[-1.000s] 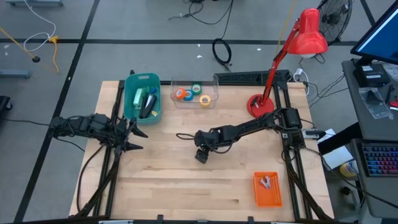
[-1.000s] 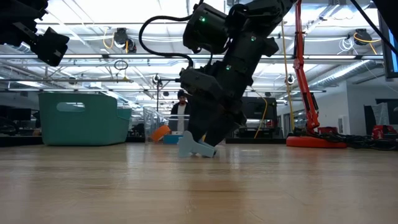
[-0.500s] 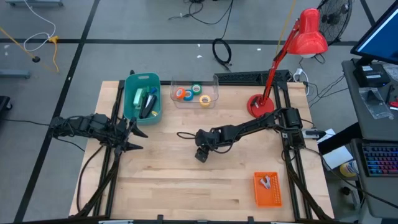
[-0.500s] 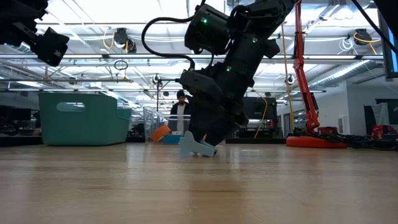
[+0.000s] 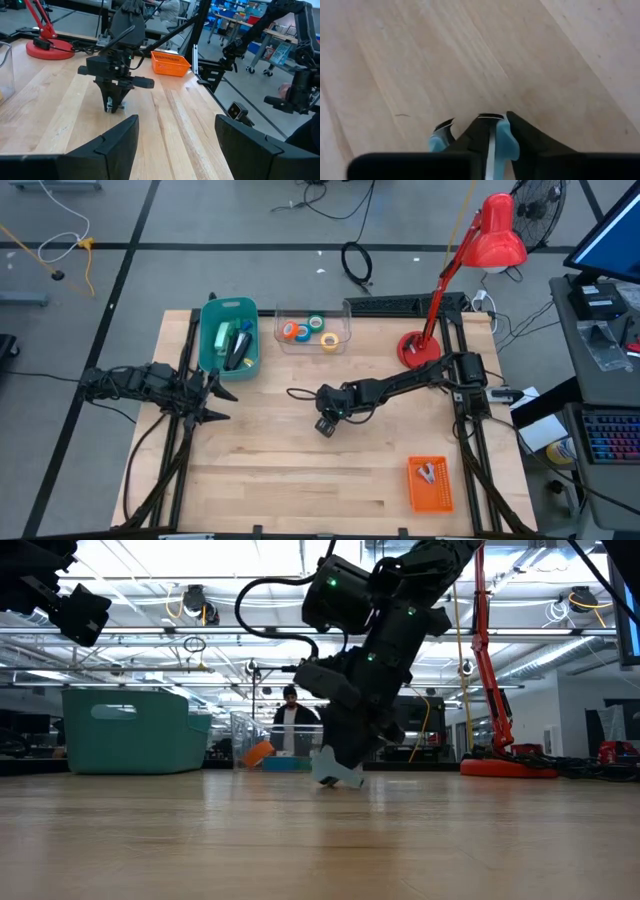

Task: Pick and place Stapler, Stapler remover, tape
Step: Put the blue stapler remover into the orange basket

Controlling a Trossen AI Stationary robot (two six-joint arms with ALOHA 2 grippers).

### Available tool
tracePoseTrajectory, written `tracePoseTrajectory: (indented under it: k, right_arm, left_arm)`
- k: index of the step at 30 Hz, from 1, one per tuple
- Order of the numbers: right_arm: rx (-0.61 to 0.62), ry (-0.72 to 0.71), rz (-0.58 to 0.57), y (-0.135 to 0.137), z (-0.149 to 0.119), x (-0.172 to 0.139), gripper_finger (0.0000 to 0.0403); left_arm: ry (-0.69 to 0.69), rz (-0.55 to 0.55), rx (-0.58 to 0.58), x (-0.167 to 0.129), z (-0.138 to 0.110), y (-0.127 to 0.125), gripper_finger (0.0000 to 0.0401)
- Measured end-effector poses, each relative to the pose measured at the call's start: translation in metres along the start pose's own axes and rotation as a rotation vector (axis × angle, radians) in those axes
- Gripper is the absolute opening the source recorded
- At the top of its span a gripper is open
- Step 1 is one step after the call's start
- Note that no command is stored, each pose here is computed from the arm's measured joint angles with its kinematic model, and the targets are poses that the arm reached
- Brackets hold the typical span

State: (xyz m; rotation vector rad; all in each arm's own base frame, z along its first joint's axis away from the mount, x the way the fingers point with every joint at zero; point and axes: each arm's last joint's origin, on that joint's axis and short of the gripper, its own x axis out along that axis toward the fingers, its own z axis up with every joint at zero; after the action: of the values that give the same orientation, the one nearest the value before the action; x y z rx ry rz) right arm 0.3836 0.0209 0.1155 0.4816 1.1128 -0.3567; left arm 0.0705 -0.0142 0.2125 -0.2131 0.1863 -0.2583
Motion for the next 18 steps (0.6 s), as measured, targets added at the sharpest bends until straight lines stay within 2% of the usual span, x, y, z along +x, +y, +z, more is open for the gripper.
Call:
tracePoseTrajectory:
  k: [2,9,15,18]
  right_arm:
    - [0.002,-0.003,0.004,0.0,0.001,-0.001,0.0035]
    - [0.028,-0.033,0.029,-0.007,0.011,-0.03,0.0034]
    - [0.051,-0.134,0.09,-0.015,0.024,-0.101,0.0034]
    - [0.031,-0.181,0.197,-0.017,0.026,-0.141,0.0034]
  left_arm:
    - [0.0,0.0,0.0,0.0,0.0,0.0,0.0267]
    - [-0.002,-0.001,-0.002,0.0,0.0,0.0,0.0267]
    - [-0.006,-0.002,-0.006,0.0,0.001,0.0,0.0267]
    - [-0.008,-0.001,-0.006,0.0,0.001,0.0,0.0267]
